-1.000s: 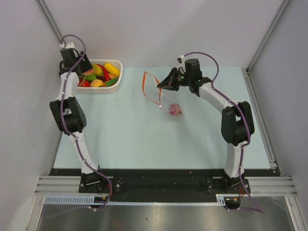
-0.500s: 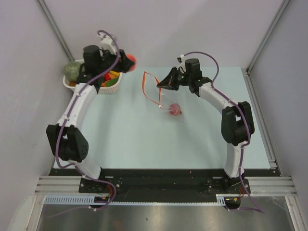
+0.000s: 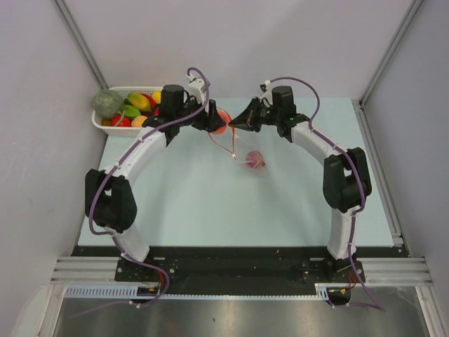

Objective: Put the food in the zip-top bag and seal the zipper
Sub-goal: Place the fake fruit in the zipper food storage bag, then pick up the fake fruit from the bin.

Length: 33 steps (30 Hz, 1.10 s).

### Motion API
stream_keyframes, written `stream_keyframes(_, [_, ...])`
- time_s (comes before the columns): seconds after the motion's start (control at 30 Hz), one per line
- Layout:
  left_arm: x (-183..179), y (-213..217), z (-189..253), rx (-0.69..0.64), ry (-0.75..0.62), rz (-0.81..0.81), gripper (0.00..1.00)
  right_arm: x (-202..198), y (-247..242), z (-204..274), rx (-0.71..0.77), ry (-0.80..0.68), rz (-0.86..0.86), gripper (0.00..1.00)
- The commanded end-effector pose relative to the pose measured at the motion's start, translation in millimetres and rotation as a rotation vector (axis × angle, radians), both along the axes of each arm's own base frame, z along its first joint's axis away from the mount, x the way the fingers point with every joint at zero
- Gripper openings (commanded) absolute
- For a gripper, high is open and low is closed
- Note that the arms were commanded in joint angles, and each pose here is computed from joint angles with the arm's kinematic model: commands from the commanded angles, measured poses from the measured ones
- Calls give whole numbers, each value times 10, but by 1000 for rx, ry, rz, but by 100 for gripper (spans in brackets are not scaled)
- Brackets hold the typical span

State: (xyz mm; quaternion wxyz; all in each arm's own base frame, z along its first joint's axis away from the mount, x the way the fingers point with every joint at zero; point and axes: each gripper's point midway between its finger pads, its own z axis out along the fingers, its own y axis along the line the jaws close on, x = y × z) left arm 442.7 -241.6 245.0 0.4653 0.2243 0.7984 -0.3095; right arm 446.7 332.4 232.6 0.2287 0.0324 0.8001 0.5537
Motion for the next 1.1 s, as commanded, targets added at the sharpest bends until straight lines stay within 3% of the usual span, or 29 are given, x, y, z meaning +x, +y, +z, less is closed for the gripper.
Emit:
stream_keyframes(0.0, [150,28,126,4,-7,57,72,-129,-24,590,107,-103,43,0])
stream_keyframes(0.17, [226,114,230,4,8,79,90,-90,-88,610,150,-71,31,0])
stream_keyframes(0.2, [217,110,250,-16,19,69,99,-84,-93,627,158,-78,37,0])
stream_keyframes(0.4, [433,551,672,-156,36,172,100,-33,-115,585,164,-63,34,0])
stream_keyframes(0.5, [682,1208,710,-104,-21,354,100,13,-154,561,157,-63,23,0])
stream_keyframes(0.57, [864,1898,616,-53,-32,539,99,39,-179,547,152,-65,19,0])
stream_keyframes(0.67, [1002,2785,408,-15,4,780,97,64,-198,487,146,-60,15,0])
stream_keyframes(0.77, [1083,3410,232,38,14,932,95,72,-192,432,145,-50,17,0])
stream_keyframes(0.87, [1159,3787,35,89,9,1013,91,89,-191,385,143,-40,18,0])
stream_keyframes(1.07, [1361,4036,-193,143,31,1060,85,135,-206,348,138,-33,10,0])
